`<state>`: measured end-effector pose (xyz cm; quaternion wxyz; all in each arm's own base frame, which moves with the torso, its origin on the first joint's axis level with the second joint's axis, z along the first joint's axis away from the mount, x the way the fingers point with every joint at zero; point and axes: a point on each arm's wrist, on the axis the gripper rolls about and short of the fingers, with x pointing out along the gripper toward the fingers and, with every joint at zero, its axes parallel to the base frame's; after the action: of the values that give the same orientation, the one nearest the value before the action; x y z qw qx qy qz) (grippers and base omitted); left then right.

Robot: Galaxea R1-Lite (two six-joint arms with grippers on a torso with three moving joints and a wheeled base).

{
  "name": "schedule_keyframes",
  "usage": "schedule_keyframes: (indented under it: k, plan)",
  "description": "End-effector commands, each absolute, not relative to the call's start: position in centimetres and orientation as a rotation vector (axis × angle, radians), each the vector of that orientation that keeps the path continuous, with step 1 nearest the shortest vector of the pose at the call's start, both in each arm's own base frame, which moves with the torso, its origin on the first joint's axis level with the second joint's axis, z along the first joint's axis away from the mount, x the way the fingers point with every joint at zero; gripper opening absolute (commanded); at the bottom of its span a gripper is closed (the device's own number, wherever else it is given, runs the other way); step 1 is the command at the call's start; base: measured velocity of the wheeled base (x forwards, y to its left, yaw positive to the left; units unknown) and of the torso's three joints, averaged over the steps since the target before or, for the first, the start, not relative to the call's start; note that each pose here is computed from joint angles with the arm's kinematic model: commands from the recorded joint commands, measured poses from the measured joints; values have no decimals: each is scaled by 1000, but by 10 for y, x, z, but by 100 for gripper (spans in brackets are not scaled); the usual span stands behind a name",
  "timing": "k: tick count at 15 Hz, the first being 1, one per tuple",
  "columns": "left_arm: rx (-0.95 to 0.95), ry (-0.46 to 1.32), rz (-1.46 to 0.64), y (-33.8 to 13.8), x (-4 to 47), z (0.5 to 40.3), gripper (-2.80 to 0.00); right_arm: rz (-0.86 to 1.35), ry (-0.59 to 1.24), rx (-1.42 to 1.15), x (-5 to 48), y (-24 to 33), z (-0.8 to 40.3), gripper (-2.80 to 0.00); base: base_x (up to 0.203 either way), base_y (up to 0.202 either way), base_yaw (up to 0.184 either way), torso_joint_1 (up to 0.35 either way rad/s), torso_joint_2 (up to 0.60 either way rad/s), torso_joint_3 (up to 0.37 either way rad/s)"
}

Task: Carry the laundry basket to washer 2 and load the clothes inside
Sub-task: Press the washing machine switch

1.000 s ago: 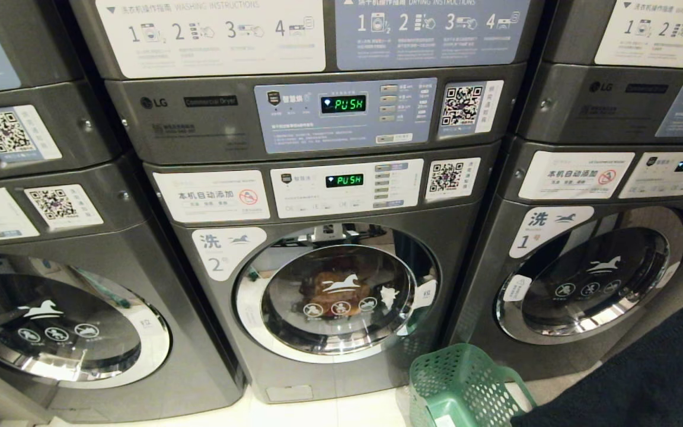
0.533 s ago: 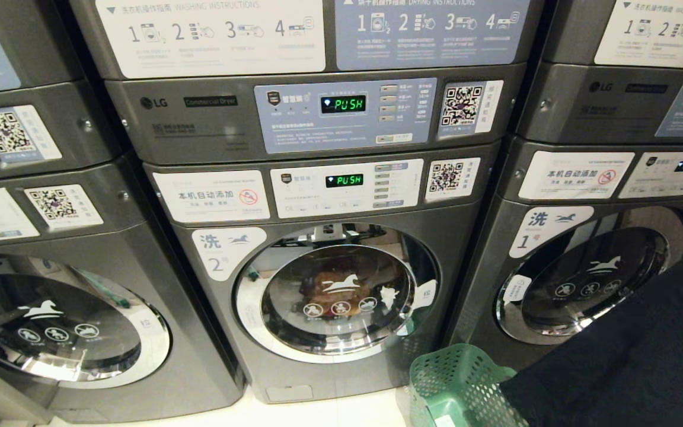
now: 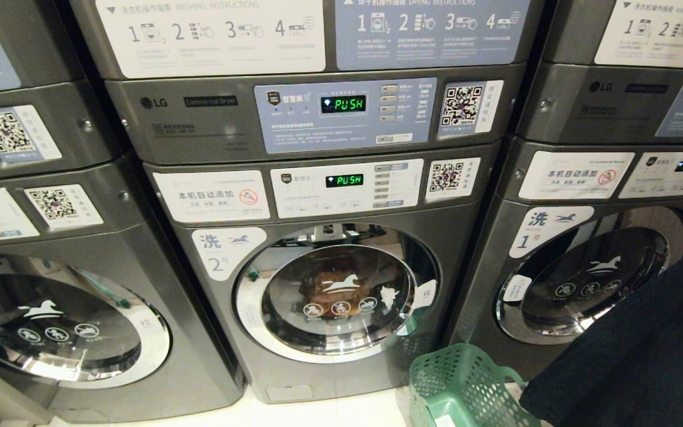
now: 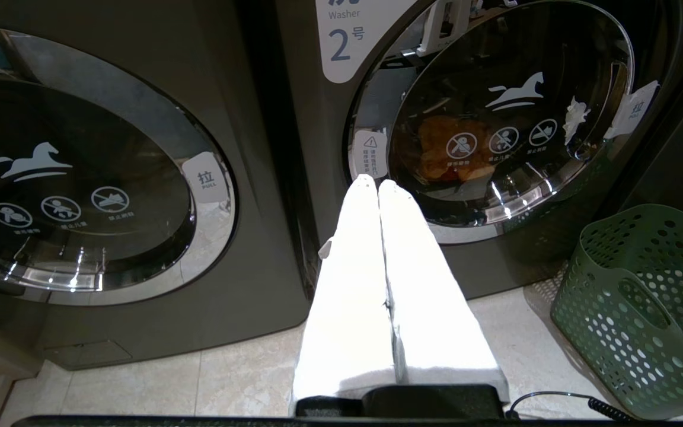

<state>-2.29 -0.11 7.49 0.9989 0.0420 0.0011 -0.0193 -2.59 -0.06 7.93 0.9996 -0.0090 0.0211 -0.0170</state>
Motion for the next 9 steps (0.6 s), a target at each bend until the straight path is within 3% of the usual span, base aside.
schedule_keyframes:
  k: [1,7,9]
  plan:
    - [84,3,-39,-1,-23,75,-280,-32,51,7,-26,-1,77,-280,0,0,0,0,0,0]
    - [80,3,-39,-1,-23,75,-280,-31,54,4,-26,-1,77,-280,0,0,0,0,0,0]
    - [80,3,-39,-1,-23,75,-280,-32,55,4,-26,-1,77,-280,-1,115,-9,-2,2,2]
